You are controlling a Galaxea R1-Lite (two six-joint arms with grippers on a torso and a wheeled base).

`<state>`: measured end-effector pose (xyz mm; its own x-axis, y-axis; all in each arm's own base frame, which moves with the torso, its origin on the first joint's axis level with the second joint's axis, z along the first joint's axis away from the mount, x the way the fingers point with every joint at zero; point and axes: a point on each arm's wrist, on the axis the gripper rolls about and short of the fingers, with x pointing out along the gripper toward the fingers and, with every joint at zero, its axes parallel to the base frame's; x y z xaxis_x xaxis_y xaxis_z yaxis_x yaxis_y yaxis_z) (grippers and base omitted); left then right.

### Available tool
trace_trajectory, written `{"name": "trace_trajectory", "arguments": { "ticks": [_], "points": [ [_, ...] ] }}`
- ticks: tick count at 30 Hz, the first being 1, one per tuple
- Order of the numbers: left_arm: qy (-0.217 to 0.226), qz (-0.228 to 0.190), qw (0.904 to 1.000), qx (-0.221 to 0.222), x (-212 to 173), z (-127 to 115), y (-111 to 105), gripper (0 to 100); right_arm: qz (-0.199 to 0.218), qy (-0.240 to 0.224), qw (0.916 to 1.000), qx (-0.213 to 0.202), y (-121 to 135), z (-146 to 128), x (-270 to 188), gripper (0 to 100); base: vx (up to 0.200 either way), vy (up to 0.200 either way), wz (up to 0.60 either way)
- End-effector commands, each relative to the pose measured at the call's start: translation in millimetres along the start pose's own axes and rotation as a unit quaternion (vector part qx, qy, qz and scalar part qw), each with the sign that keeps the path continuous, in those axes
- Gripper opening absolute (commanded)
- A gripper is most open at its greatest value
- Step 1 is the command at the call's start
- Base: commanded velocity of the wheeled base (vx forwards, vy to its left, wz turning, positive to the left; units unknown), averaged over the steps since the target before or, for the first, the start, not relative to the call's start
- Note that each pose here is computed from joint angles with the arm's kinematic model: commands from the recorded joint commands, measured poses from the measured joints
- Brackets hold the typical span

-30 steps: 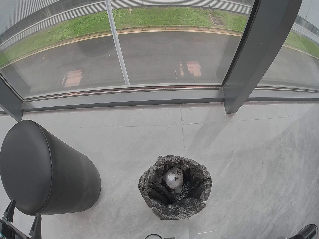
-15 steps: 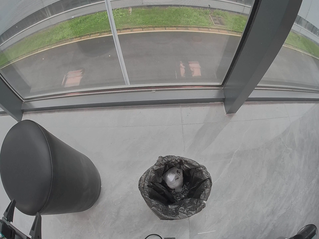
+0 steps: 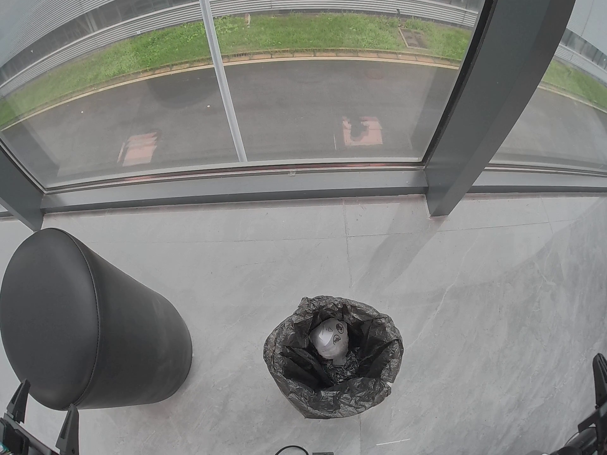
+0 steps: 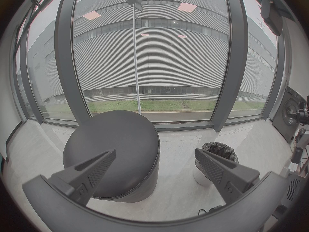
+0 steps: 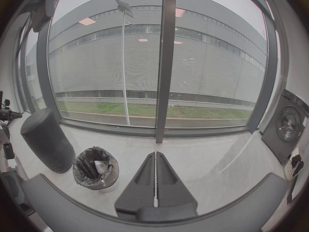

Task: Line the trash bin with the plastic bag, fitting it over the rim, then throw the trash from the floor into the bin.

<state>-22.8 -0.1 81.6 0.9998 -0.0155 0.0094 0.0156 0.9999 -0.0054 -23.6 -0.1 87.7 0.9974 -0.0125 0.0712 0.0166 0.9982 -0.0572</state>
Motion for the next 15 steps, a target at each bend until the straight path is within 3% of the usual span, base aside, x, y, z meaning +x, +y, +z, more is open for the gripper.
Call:
{"name": "trace_trajectory", "arguments": {
  "ticks": [1,5,10,15],
  "points": [
    [0.001,0.0,1.0,0.0,0.1,-5.1,0.0,100,0.03,0.002,0.9995,0.001,1.7,-5.2,-0.1,0,0.0,0.0,0.0],
    [0.001,0.0,1.0,0.0,0.1,-5.1,0.0,100,0.052,0.001,0.9986,-0.006,2.6,-5.2,-0.1,0,0.0,0.0,0.0],
    [0.001,0.0,1.0,0.0,0.1,-5.1,0.0,100,0.023,0.002,0.9995,-0.02,1.4,-5.2,0.0,0,0.0,0.0,0.0],
    [0.001,0.0,1.0,0.0,0.1,-5.1,0.0,100,0.023,0.037,0.999,0.013,1.7,-12.7,-0.1,0,0.0,0.0,0.0]
  ]
}}
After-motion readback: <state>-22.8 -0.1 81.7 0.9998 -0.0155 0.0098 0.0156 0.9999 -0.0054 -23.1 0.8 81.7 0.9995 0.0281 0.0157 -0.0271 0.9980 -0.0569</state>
